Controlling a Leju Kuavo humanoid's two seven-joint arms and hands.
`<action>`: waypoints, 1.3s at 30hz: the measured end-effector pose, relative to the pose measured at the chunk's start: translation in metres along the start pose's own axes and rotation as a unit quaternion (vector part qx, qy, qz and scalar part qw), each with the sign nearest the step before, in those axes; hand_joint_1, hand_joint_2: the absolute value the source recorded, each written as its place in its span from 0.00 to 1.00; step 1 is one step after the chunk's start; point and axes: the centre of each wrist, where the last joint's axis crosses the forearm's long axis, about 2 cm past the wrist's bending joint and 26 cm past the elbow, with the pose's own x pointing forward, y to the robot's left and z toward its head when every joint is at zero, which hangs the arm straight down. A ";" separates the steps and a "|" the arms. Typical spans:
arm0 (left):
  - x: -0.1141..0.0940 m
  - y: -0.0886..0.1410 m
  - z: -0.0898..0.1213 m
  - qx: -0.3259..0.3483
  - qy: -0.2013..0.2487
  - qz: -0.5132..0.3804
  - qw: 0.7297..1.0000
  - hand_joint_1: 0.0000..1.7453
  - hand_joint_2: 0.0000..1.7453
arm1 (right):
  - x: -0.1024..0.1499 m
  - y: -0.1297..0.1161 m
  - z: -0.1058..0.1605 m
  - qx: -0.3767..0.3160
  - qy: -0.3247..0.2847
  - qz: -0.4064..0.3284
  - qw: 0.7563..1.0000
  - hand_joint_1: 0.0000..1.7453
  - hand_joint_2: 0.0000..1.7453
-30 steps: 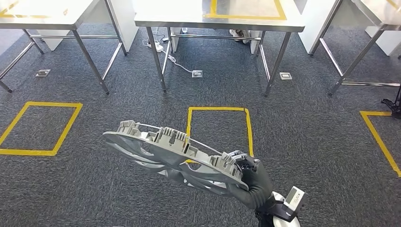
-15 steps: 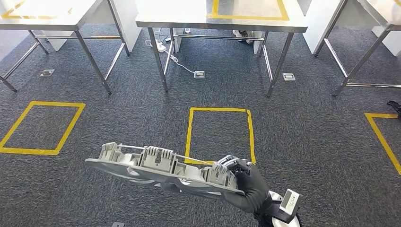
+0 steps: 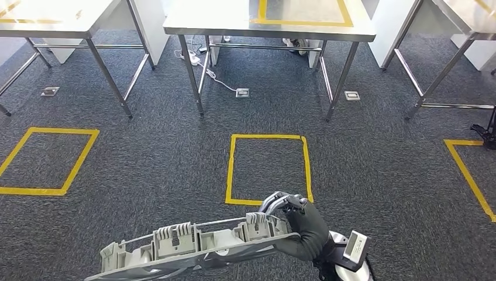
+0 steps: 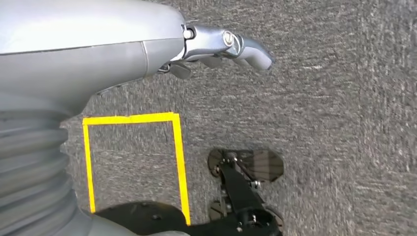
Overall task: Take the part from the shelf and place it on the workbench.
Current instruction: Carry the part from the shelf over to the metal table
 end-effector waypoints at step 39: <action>-0.005 0.000 0.001 0.001 0.003 0.002 1.000 0.00 1.00 | 0.015 -0.021 -0.011 -0.043 -0.041 0.035 0.998 1.00 1.00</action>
